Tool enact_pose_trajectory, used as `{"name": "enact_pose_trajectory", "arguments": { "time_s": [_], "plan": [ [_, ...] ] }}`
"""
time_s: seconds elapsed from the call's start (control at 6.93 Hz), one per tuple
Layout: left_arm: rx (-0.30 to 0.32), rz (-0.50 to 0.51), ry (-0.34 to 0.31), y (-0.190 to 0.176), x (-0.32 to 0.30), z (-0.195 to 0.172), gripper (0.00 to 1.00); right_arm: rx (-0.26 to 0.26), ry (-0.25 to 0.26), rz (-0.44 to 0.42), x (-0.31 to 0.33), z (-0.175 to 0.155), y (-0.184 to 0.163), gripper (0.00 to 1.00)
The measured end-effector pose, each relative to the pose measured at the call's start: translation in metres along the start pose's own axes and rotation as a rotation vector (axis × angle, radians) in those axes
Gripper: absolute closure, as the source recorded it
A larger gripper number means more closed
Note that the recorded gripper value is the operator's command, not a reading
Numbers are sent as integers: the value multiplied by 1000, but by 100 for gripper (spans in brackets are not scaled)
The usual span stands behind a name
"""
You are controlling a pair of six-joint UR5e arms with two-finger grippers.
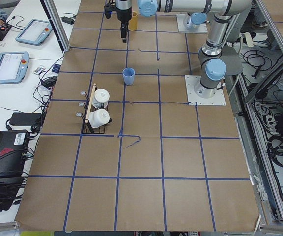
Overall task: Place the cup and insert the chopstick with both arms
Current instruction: 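Lower the left gripper onto the blue cup while the right descends to the chopstick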
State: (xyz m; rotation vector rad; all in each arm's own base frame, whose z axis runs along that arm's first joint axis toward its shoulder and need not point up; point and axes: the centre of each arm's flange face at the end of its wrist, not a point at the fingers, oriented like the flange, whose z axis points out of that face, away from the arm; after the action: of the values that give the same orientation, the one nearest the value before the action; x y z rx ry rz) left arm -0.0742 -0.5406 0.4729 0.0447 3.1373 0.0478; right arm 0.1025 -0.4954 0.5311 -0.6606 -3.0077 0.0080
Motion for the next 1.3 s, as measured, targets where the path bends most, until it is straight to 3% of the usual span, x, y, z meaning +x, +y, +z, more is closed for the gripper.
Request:
{"name": "enact_pose_trajectory", "arguments": {
  "time_s": [0.14,0.58,0.72,1.15,1.3],
  "plan": [
    [-30,-1,12,-4,-35,29,0,-15,-38,44,-1,2,-4,0],
    [10,4,1,1,-60,129,1,-98,-171,180,-6,28,-34,0],
    [4,-5,6,1,-61,148,6,-152,-194,249,-13,45,-44,0],
    [-33,-48,12,-6,-63,196,9,-323,-226,412,-8,102,-66,0],
    [-44,-72,13,-9,-64,207,23,-395,-255,458,-5,124,-65,0]
  ]
}}
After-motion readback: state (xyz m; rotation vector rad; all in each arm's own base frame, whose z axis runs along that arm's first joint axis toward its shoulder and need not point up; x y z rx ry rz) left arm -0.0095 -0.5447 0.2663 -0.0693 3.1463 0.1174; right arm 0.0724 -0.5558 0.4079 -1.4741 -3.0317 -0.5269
